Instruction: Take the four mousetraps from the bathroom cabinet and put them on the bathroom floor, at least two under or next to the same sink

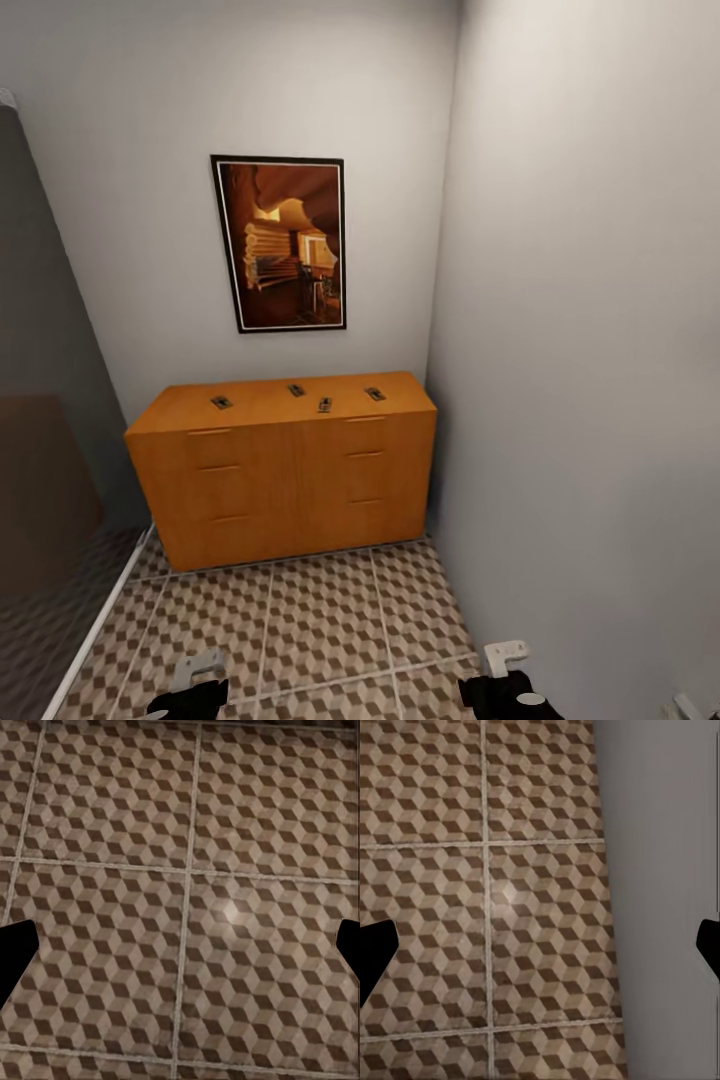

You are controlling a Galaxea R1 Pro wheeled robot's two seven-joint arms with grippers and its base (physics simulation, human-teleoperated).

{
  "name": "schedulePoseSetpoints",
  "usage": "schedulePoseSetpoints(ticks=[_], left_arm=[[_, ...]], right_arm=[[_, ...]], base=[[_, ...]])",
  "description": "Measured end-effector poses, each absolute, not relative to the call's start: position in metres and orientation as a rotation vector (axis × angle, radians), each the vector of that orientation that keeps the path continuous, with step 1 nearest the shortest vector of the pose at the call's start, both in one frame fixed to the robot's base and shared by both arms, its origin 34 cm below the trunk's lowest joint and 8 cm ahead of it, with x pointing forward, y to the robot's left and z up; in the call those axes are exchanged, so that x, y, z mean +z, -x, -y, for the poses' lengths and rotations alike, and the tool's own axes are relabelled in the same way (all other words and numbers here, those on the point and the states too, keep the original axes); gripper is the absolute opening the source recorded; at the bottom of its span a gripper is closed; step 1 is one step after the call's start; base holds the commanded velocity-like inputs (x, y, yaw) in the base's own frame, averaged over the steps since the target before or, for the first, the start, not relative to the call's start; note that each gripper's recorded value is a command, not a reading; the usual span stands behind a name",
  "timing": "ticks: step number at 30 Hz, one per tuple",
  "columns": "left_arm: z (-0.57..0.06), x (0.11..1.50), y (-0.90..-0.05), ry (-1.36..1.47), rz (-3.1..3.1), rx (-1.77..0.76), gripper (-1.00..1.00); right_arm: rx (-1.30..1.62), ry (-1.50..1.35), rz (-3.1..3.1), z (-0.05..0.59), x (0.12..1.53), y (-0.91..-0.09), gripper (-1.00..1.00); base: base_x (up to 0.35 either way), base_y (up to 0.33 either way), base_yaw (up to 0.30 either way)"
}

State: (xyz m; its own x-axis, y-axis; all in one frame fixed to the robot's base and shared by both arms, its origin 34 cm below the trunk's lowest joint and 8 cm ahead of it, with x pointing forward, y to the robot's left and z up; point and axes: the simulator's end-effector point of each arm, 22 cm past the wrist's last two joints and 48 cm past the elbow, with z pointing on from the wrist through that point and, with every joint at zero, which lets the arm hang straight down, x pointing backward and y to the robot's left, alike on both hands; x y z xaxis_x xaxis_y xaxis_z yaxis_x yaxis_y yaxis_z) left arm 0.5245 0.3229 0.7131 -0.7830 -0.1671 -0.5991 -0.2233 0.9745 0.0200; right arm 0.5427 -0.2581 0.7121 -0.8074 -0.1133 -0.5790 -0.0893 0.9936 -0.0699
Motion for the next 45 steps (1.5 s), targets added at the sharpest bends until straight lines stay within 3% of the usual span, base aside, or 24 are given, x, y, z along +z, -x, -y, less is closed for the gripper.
schedulePoseSetpoints(ticks=[23, 45], left_arm=[[-0.3257, 0.7135, -0.5246, 0.274, -2.486, 0.122, 1.0], [-0.3258, 0.7135, -0.5247, 0.274, -2.486, 0.122, 1.0]], right_arm=[[-0.052, 0.141, -2.515, 0.2581, 0.7121, -0.5428, 1.0], [-0.052, 0.14, -2.516, 0.2581, 0.712, -0.5427, 1.0]], base=[[0.326, -0.047, 0.0], [0.312, 0.097, 0.0]])
